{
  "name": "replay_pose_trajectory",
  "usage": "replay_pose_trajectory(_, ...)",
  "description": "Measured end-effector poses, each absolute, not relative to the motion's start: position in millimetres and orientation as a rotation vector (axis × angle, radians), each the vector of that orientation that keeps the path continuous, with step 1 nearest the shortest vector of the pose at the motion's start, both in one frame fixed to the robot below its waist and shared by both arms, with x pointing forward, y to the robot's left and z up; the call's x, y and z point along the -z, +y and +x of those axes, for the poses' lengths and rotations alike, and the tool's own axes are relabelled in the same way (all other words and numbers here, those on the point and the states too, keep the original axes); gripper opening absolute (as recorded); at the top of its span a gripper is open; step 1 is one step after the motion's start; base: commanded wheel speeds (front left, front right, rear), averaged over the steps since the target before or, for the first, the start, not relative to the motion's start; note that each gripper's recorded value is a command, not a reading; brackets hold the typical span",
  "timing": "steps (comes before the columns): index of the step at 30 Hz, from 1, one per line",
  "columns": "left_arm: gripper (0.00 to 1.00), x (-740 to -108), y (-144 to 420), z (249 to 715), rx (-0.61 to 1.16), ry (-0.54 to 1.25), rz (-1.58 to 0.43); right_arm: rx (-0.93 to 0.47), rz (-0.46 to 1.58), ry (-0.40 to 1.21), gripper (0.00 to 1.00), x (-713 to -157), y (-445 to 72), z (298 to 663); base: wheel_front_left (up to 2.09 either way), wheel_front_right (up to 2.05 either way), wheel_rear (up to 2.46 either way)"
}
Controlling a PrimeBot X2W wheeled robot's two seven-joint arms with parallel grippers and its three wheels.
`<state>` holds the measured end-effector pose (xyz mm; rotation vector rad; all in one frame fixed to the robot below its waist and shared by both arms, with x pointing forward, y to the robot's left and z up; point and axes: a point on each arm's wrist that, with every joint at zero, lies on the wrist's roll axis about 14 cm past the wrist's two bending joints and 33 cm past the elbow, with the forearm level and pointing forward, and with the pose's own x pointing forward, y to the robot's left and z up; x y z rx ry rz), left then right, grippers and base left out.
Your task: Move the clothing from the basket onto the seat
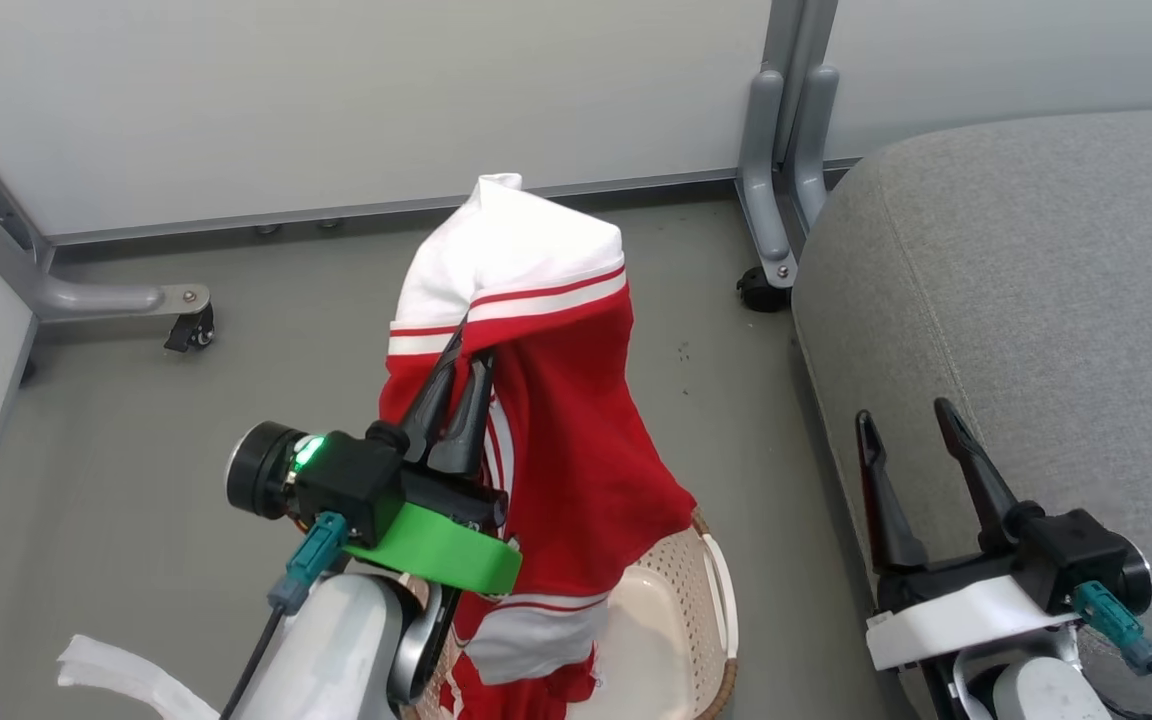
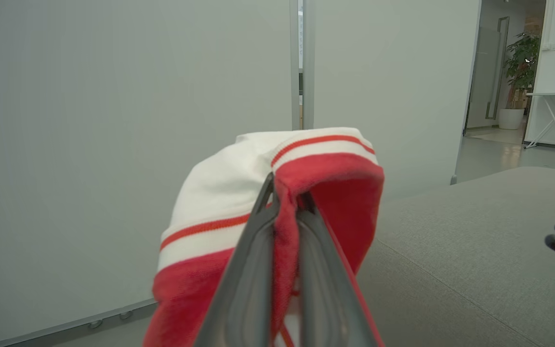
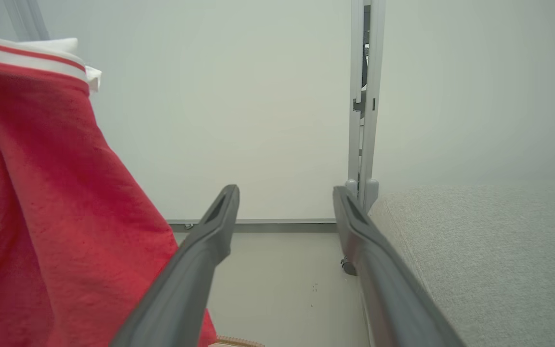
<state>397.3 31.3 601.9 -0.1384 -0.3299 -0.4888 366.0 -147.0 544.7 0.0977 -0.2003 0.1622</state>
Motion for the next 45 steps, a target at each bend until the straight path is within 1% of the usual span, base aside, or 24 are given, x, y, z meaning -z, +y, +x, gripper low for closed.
replay_pose_trajectory(6, 0.00, -605.1, 17.8, 395.4, 0.536, -0.328, -0.172, -0.265, 0.130, -0.206, 1.00, -548.6, -112.5, 369.1, 0.00, 0.00, 0.00)
replay_pose_trajectory(10, 0.00, -606.7, 6.4, 392.3, 0.572, -0.317, -0.215, -0.395, 0.153, -0.188, 1.00, -546.3, -69.6, 365.5, 0.00, 0.00, 0.00)
replay_pose_trajectory(14, 0.00, -609.2, -8.1, 387.1, 0.621, -0.318, -0.211, -0.485, 0.165, -0.182, 1.00, -547.6, -42.4, 361.9, 0.00, 0.00, 0.00)
replay_pose_trajectory(18, 0.00, -615.3, -20.5, 380.5, 0.665, -0.332, -0.216, -0.513, 0.146, -0.163, 1.00, -541.7, -36.0, 362.5, 0.00, 0.00, 0.00)
replay_pose_trajectory(23, 0.00, -633.2, -28.0, 372.8, 0.700, -0.381, -0.239, -0.507, 0.119, -0.105, 1.00, -522.6, -39.2, 365.6, 0.00, 0.00, 0.00)
replay_pose_trajectory(26, 0.00, -638.5, -29.6, 368.8, 0.709, -0.396, -0.246, -0.503, 0.116, -0.102, 1.00, -521.7, -40.6, 368.0, 0.00, 0.00, 0.00)
replay_pose_trajectory(27, 0.00, -639.2, -32.9, 364.7, 0.723, -0.398, -0.245, -0.502, 0.111, -0.110, 0.45, -524.0, -41.0, 369.4, 0.00, 0.00, 0.00)
replay_pose_trajectory(28, 0.00, -639.3, -33.7, 363.6, 0.726, -0.398, -0.244, -0.512, 0.107, -0.108, 0.19, -523.4, -38.8, 368.3, 0.00, 0.00, 0.00)
replay_pose_trajectory(29, 0.00, -639.5, -34.0, 362.9, 0.727, -0.399, -0.243, -0.525, 0.104, -0.102, 0.00, -521.5, -35.6, 366.2, 0.00, 0.00, 0.00)
replay_pose_trajectory(32, 0.00, -638.5, -34.1, 359.6, 0.729, -0.393, -0.241, -0.562, 0.114, -0.076, 0.00, -515.2, -28.2, 358.5, 0.00, 0.00, 0.00)
replay_pose_trajectory(36, 0.00, -628.2, -32.1, 362.1, 0.713, -0.373, -0.191, -0.568, 0.132, -0.063, 0.00, -512.6, -28.1, 354.0, 0.00, 0.00, 0.00)
replay_pose_trajectory(43, 0.00, -615.0, -29.6, 365.9, 0.689, -0.337, -0.171, -0.560, 0.152, -0.051, 0.00, -509.8, -33.6, 349.8, 0.00, 0.00, 0.00)
replay_pose_trajectory(44, 0.14, -611.3, -29.5, 366.2, 0.687, -0.325, -0.172, -0.557, 0.152, -0.049, 0.00, -509.3, -35.0, 349.5, 0.00, 0.00, 0.00)
replay_pose_trajectory(45, 0.40, -608.1, -29.4, 366.7, 0.683, -0.315, -0.171, -0.555, 0.151, -0.050, 0.00, -509.4, -36.3, 349.5, 0.00, 0.00, 0.00)
